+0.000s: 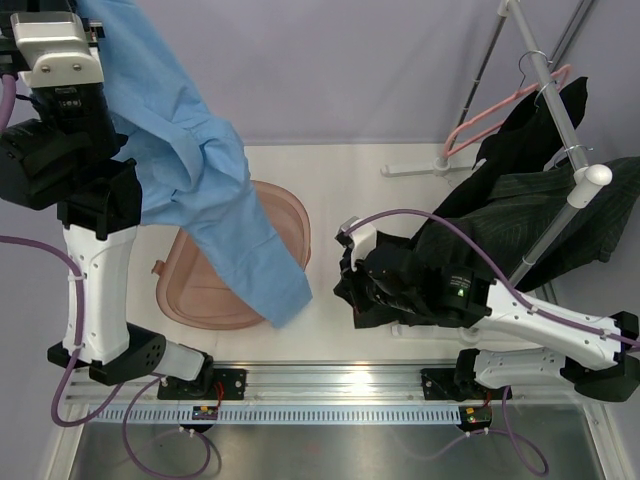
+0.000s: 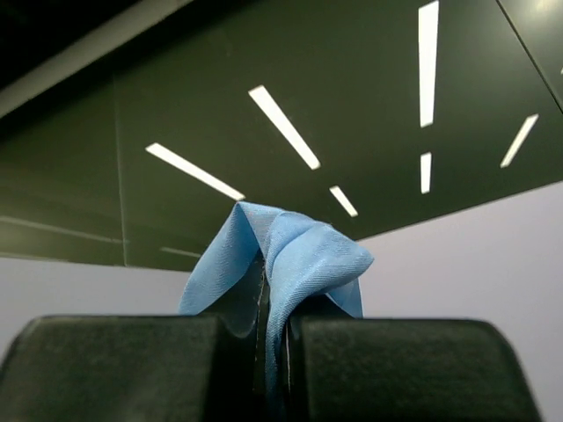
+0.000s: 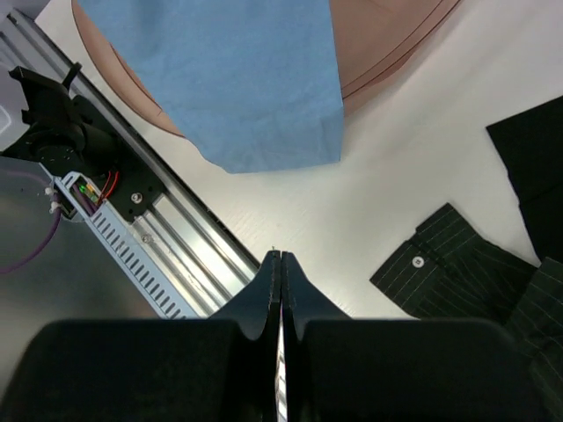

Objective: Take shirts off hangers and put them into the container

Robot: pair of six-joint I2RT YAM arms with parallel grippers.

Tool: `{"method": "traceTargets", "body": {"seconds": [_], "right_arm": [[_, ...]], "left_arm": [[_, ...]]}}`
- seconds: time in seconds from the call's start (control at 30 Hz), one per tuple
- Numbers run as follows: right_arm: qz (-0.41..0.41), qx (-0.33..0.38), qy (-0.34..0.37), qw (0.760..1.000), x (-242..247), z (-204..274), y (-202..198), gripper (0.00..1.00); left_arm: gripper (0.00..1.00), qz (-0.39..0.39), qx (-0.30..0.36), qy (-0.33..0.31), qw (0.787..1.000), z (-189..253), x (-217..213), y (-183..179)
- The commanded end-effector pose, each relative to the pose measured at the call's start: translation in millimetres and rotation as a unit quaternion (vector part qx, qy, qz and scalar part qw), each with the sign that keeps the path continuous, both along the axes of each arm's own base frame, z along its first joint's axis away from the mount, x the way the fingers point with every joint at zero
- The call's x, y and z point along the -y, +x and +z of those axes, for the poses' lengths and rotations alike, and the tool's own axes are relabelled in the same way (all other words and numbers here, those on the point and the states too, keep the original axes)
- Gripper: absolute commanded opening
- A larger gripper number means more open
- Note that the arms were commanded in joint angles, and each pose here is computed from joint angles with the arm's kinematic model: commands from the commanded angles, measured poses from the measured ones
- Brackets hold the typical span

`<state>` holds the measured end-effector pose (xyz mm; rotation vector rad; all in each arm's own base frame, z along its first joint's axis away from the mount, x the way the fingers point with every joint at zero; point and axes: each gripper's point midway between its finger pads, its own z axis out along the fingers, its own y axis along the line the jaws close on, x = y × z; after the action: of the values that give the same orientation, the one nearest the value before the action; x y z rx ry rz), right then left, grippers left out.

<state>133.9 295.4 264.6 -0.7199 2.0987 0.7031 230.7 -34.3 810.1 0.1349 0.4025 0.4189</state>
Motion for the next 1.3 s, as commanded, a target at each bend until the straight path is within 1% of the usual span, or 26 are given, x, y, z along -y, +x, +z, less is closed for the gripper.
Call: {"method": "traceTargets", "body": {"seconds": [0.0,0.1,0.13,0.2,0.27,0.3,0.4,0.43,0.47,0.53,0.6,0.63,0.67,0.7,0.73,0.8,0.83,0.87,0.9,0.97,1.0,1.07,1.1,1.17,1.23,1.27], "right_arm": [[0.022,-0.015,0.021,0.999,-17.2,-0.9,-7.1,0.00],[0.048,-0.036,0.022,0.998,-26.3,-13.6,-16.0,0.00],[0.074,-0.049,0.030,0.996,-32.7,-16.4,-24.8,0.00],[0.095,-0.043,0.044,0.994,-44.1,-14.6,-26.9,0.00],[0.111,-0.034,0.023,0.993,-54.6,-23.3,-22.5,0.00],[0.127,-0.023,0.032,0.991,-64.9,-13.2,-21.7,0.00],[0.176,-0.023,0.013,0.984,-104.1,-23.1,-18.2,0.00],[0.185,-0.025,0.013,0.982,-113.4,-22.8,-17.7,0.00],[0.204,-0.012,0.035,0.978,-129.7,-6.2,-16.9,0.00],[0.235,-0.032,0.037,0.971,-154.4,-19.9,-19.6,0.00],[0.245,-0.036,0.051,0.967,-174.3,-13.9,-10.9,0.00],[0.254,-0.053,0.040,0.965,-185.2,-30.9,-7.6,0.00],[0.257,-0.052,0.053,0.963,-195.4,-19.7,-3.5,0.00],[0.254,-0.059,0.052,0.964,-199.2,-22.6,5.9,0.00],[0.262,-0.083,0.043,0.960,-207.1,-39.5,8.6,0.00],[0.258,-0.091,0.050,0.961,-217.0,-36.3,21.9,0.00],[0.249,-0.105,0.037,0.962,-220.6,-54.3,35.7,0.00],[0.242,-0.106,0.046,0.963,-225.2,-50.8,46.5,0.00],[0.234,-0.120,0.036,0.964,-228.1,-68.3,57.7,0.00],[0.205,-0.127,0.030,0.970,-224.6,-69.4,91.8,0.00],[0.195,-0.140,0.013,0.971,-225.6,-91.0,104.2,0.00],[0.188,-0.131,0.004,0.973,-220.0,-87.9,130.0,0.00],[0.189,-0.137,-0.010,0.972,-220.4,-104.0,136.1,0.00],[0.196,-0.125,-0.011,0.972,-219.9,-95.5,150.1,0.00],[0.217,-0.132,-0.014,0.967,-224.3,-107.6,153.4,0.00],[0.221,-0.125,-0.010,0.967,-226.2,-97.5,156.4,0.00]], "left_arm": [[0.00,0.014,0.114,0.006,0.993,30.5,-8.0,-55.8],[0.00,0.034,0.117,0.009,0.993,32.1,-10.6,-56.7],[0.00,0.036,0.107,0.015,0.994,29.5,-7.8,-48.7],[0.00,0.036,0.088,0.024,0.995,20.8,-0.9,-29.5],[0.00,0.026,0.069,0.025,0.997,15.8,3.2,-17.0],[0.00,0.024,0.059,0.024,0.998,12.5,4.6,-10.0],[0.00,0.019,0.042,0.023,0.999,5.3,8.0,3.6],[0.00,0.016,0.041,0.024,0.999,4.1,9.1,4.8],[0.00,0.014,0.039,0.031,0.999,3.3,11.4,5.0],[0.00,0.010,0.033,0.034,0.999,0.5,12.6,5.3],[0.00,0.008,0.036,0.030,0.999,0.9,10.1,-0.1],[0.00,0.005,0.030,0.028,0.999,-1.9,11.0,3.4],[0.00,0.001,0.033,0.030,0.999,-1.5,11.3,0.8],[0.00,-0.002,0.030,0.032,0.999,-2.4,12.9,1.4],[0.00,-0.009,0.029,0.032,0.999,-3.6,13.5,0.5],[0.00,-0.013,0.031,0.025,0.999,-3.7,11.7,-1.1],[0.00,-0.017,0.029,0.021,0.999,-3.9,11.1,-2.2],[0.00,-0.021,0.026,0.019,0.999,-5.1,11.2,-1.1],[0.00,-0.026,0.023,0.019,0.999,-5.3,11.9,-0.7],[0.00,-0.033,0.023,0.020,0.999,-6.0,13.5,-2.5],[0.00,-0.033,0.022,0.020,0.999,-6.0,12.8,-3.5],[0.00,-0.038,0.025,0.017,0.999,-4.3,10.9,-10.1],[0.00,-0.039,0.025,0.017,0.999,-4.0,10.7,-11.6],[0.00,-0.040,0.027,0.020,0.999,-2.8,9.9,-17.0],[0.00,-0.034,0.024,0.024,0.999,-4.4,9.2,-17.9],[0.00,-0.032,0.022,0.020,0.999,-5.6,7.6,-17.7]]}}
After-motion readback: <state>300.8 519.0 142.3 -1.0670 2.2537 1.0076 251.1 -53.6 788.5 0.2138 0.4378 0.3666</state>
